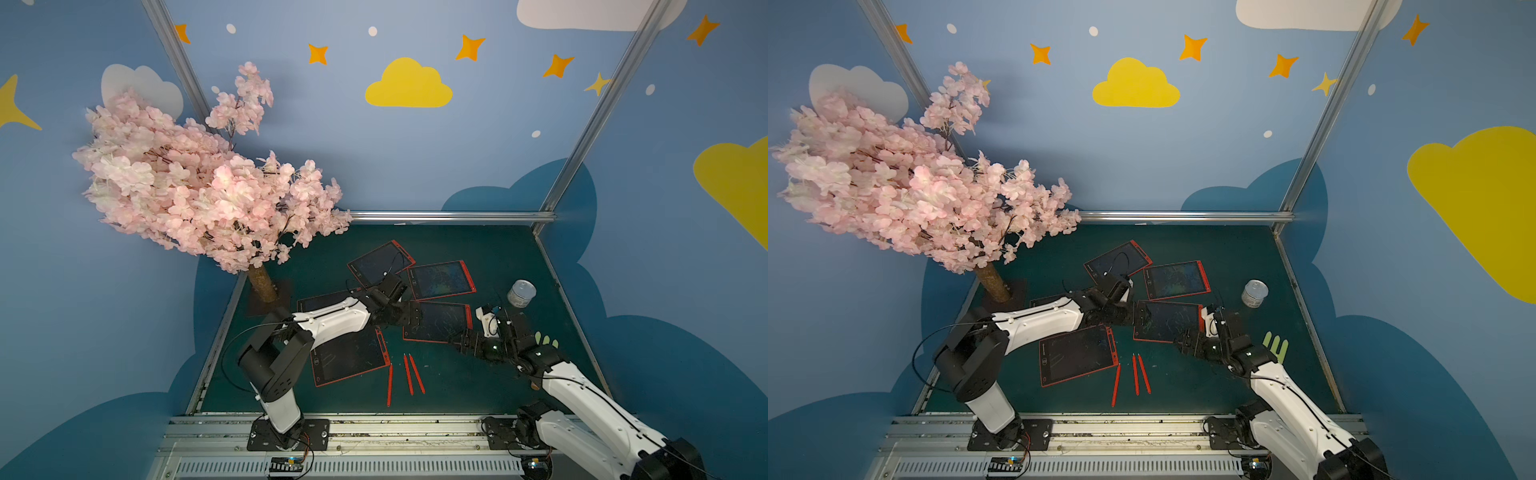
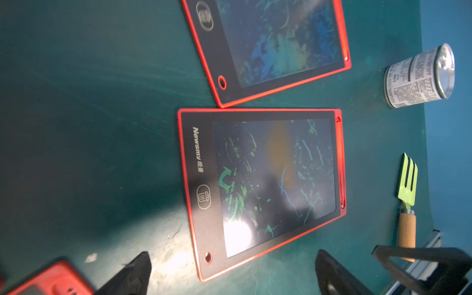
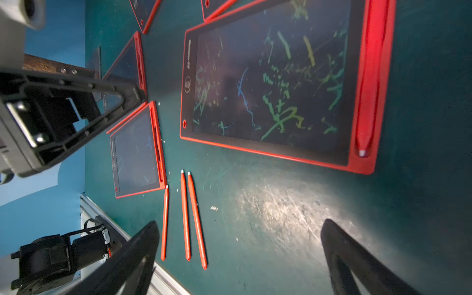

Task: Place the stylus back onto the writing tablet
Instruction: Adjust the writing tablet at the center of the board.

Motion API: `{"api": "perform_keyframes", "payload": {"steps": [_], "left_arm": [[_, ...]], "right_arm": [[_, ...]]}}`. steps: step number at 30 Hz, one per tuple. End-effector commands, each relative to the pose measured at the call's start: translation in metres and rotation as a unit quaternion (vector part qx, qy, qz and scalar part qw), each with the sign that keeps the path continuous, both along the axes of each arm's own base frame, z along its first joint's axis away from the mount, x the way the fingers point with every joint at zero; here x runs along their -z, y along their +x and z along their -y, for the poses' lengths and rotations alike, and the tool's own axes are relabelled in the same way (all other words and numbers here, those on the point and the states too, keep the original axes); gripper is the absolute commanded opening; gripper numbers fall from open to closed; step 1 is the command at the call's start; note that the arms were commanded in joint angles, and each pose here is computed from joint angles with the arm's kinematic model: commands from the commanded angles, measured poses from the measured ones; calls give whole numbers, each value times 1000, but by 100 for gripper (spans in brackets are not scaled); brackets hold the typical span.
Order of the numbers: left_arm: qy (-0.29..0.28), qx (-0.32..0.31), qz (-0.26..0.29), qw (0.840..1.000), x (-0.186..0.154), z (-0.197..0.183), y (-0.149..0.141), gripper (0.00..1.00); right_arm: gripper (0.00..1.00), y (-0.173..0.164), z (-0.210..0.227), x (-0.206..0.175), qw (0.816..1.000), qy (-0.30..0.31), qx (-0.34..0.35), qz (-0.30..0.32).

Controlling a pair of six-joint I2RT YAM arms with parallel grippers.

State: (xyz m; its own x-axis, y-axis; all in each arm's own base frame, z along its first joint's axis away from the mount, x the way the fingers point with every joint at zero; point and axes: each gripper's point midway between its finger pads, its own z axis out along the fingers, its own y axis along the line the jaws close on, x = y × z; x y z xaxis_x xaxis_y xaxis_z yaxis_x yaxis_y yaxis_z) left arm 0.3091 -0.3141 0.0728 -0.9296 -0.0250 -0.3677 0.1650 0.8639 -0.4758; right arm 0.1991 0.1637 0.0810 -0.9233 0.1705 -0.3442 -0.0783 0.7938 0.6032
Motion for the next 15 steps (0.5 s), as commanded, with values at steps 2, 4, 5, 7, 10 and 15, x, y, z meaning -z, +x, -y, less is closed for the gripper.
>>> {"api": "perform_keyframes", "payload": {"steps": [2, 4, 5, 7, 10, 15], "left_arm": [[-42, -8, -8, 999, -3, 15, 5, 99], [-41, -13, -17, 999, 3, 16, 6, 99], [-41, -16, -22, 999, 7, 16, 6, 99], [-39, -23, -34, 998, 14, 17, 6, 99], [-36, -31, -52, 998, 25, 20, 7, 99], [-43, -37, -65, 996, 31, 26, 9, 99]], "right_arm": [[98, 0, -12, 6, 1000, 23, -1, -12], [98, -2, -19, 10, 999, 33, -13, -23], [98, -3, -20, 14, 999, 31, -15, -32], [98, -4, -23, 19, 998, 27, -22, -50], [98, -5, -25, 26, 997, 14, -31, -69], [98, 1, -23, 36, 996, -2, -17, -82]]}}
